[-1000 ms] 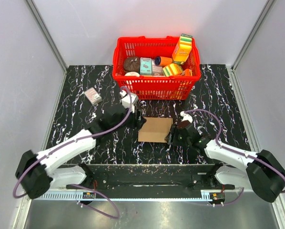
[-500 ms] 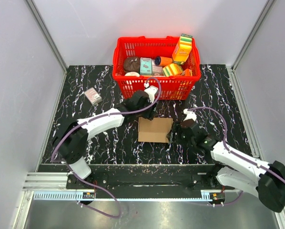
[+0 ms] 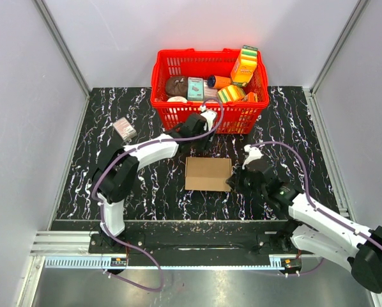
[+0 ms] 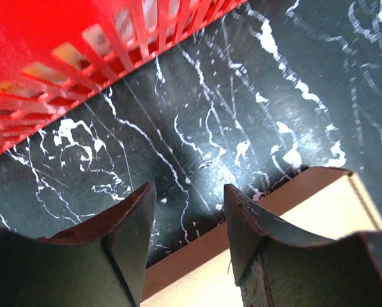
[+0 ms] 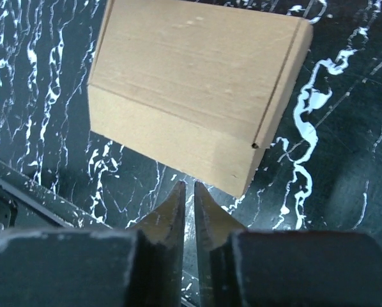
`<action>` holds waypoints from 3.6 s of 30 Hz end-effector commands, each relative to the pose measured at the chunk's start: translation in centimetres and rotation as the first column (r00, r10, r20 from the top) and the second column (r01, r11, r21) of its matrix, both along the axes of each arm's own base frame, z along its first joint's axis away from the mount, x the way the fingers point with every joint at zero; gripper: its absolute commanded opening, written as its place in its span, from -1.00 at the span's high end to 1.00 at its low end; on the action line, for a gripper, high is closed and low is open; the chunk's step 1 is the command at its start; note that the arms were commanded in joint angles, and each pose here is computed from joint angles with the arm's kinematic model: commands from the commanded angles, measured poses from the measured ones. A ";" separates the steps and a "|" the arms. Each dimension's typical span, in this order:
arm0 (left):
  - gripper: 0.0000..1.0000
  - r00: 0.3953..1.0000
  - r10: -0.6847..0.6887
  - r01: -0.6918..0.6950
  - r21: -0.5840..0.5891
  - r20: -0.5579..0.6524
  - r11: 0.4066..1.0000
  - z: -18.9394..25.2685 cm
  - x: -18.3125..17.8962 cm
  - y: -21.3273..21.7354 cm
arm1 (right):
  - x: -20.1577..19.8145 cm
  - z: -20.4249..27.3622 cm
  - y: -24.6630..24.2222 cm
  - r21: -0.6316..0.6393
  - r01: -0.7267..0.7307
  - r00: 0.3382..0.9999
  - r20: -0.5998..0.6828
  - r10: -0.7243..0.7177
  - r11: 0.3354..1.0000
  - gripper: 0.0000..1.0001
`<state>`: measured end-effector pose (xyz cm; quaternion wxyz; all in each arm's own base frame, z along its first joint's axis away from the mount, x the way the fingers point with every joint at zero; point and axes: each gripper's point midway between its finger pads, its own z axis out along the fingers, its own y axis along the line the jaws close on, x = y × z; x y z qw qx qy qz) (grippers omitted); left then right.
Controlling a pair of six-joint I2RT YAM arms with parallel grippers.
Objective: Fold the paper box
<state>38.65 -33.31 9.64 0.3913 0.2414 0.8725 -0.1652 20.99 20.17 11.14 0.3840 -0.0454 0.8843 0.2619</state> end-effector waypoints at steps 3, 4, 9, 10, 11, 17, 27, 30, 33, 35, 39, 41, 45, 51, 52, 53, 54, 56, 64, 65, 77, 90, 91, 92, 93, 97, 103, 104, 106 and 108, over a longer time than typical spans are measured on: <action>0.07 1.000 0.028 -0.027 0.030 -0.009 0.999 -1.0 1.4 0.5 | -0.3 1.8 3.2 0.080 -0.160 0.986 0.052 0.156 0.984 0.92; 0.09 0.999 0.028 -0.028 0.034 -0.014 0.999 -1.3 1.3 0.5 | -0.3 1.8 3.5 0.083 -0.171 0.985 0.053 0.167 0.982 0.94; 0.15 0.998 0.052 -0.051 0.062 -0.025 0.997 -2.6 1.6 1.0 | 0.1 1.2 4.9 0.086 -0.226 0.974 0.043 0.223 0.970 0.98; 0.17 0.998 0.055 -0.053 0.070 -0.032 0.996 -2.9 1.5 1.2 | 0.2 1.1 5.0 0.085 -0.226 0.974 0.040 0.223 0.970 0.98; 0.17 0.998 0.055 -0.052 0.073 -0.035 0.996 -3.1 1.5 1.2 | 0.4 1.1 5.2 0.083 -0.228 0.973 0.043 0.225 0.970 0.98; 0.23 0.996 0.060 -0.053 0.101 -0.071 0.993 -4.7 0.8 1.8 | 1.0 0.5 5.8 0.091 -0.222 0.975 0.038 0.219 0.971 0.99; 0.24 0.990 0.088 -0.069 0.163 -0.111 0.984 -6.1 -1.5 4.2 | 0.2 -0.7 5.8 0.090 -0.238 0.971 -0.009 0.240 0.967 1.00; 0.25 0.988 0.094 -0.072 0.170 -0.125 0.983 -6.4 -2.3 4.9 | -0.2 -1.2 5.5 0.088 -0.234 0.971 -0.023 0.237 0.968 1.00; 0.26 0.985 0.105 -0.080 0.176 -0.137 0.981 -6.6 -3.0 5.5 | -0.5 -1.5 5.2 0.082 -0.228 0.972 -0.036 0.232 0.970 1.00; 0.26 0.985 0.110 -0.086 0.169 -0.136 0.982 -6.3 -3.4 5.7 | -0.5 -1.5 5.0 0.081 -0.222 0.974 -0.036 0.225 0.972 1.00; 0.27 0.979 0.128 -0.102 0.159 -0.157 0.982 -6.5 -4.7 6.6 | -0.8 -1.7 4.2 0.063 -0.195 0.979 -0.049 0.198 0.979 1.00; 0.27 0.980 0.123 -0.102 0.139 -0.156 0.985 -6.0 -5.2 6.5 | -0.7 -2.0 3.5 0.038 -0.161 0.984 -0.065 0.163 0.986 1.00; 0.28 0.975 0.122 -0.103 0.113 -0.183 0.988 -6.1 -6.6 6.9 | -0.7 -2.3 2.4 0.003 -0.115 0.989 -0.089 0.115 0.993 0.99; 0.30 0.974 0.106 -0.096 0.058 -0.202 0.994 -5.6 -8.6 6.7 | -1.0 -2.4 1.1 -0.041 -0.060 0.991 -0.120 0.054 0.997 0.98; 0.30 0.974 0.101 -0.093 0.049 -0.201 0.995 -5.6 -8.8 6.5 | -0.7 -2.3 0.7 -0.054 -0.036 0.993 -0.111 0.030 0.998 0.98; 0.30 0.975 0.093 -0.087 0.038 -0.201 0.995 -5.4 -9.1 6.3 | -0.8 -2.5 0.3 -0.070 -0.029 0.993 -0.119 0.020 0.997 0.98; 0.31 0.974 0.095 -0.089 0.037 -0.204 0.995 -5.5 -9.3 6.3 | -0.8 -2.5 0.3 -0.073 -0.024 0.993 -0.119 0.015 0.997 0.98; 0.31 0.975 0.086 -0.083 0.026 -0.204 0.996 -5.3 -9.6 5.9 | -0.7 -2.6 -0.1 -0.090 -0.003 0.992 -0.123 -0.008 0.996 0.97; 0.32 0.979 0.030 -0.033 -0.010 -0.202 0.999 -4.4 -11.9 3.2 | 0.2 -2.7 -2.0 -0.147 0.117 0.985 -0.111 -0.134 0.982 0.98; 0.32 0.979 0.019 -0.023 -0.014 -0.203 1.000 -4.4 -12.4 2.7 | 0.2 -2.5 -2.0 -0.142 0.120 0.985 -0.110 -0.136 0.983 0.98; 0.32 0.983 0.040 -0.033 0.044 -0.177 0.998 -5.0 -12.1 3.1 | 0.6 -2.7 -2.2 -0.185 0.119 0.984 -0.110 -0.141 0.975 0.96; 0.33 0.987 0.009 -0.002 0.043 -0.158 0.999 -4.6 -10.3 1.7 | 2.5 -3.8 -2.2 -0.289 0.124 0.982 -0.099 -0.159 0.949 0.96; 0.33 0.987 0.004 0.002 0.037 -0.160 0.999 -4.6 -10.3 1.5 | 2.6 -4.0 -2.0 -0.290 0.121 0.983 -0.101 -0.156 0.949 0.96; 0.33 0.986 -0.004 0.010 0.032 -0.167 0.999 -4.7 -10.5 1.3 | 2.6 -4.1 -1.9 -0.291 0.118 0.983 -0.102 -0.154 0.949 0.96; 0.33 0.986 -0.006 0.010 0.028 -0.167 1.000 -4.7 -10.4 1.2 | 2.7 -4.1 -1.7 -0.287 0.115 0.984 -0.101 -0.149 0.951 0.97; 0.34 0.982 -0.023 0.027 0.018 -0.186 0.999 -5.3 -10.9 1.0 | 2.8 -4.8 -1.7 -0.304 0.107 0.982 -0.116 -0.148 0.947 0.97; 0.35 0.980 -0.039 0.039 -0.001 -0.197 0.999 -5.5 -11.3 0.4 | 2.7 -5.3 -1.0 -0.279 0.091 0.982 -0.135 -0.133 0.956 0.98; 0.35 0.979 -0.041 0.041 -0.002 -0.199 0.999 -5.6 -11.4 0.3 | 2.7 -5.3 -0.8 -0.273 0.088 0.982 -0.135 -0.129 0.958 0.97; 0.35 0.979 -0.043 0.042 -0.008 -0.198 0.999 -5.6 -11.4 0.1 | 2.8 -5.1 -0.6 -0.259 0.090 0.983 -0.130 -0.127 0.962 0.98; 0.35 0.979 -0.046 0.046 -0.006 -0.201 0.999 -5.7 -11.6 -0.1 | 2.9 -5.0 -0.6 -0.254 0.090 0.984 -0.127 -0.125 0.963 0.98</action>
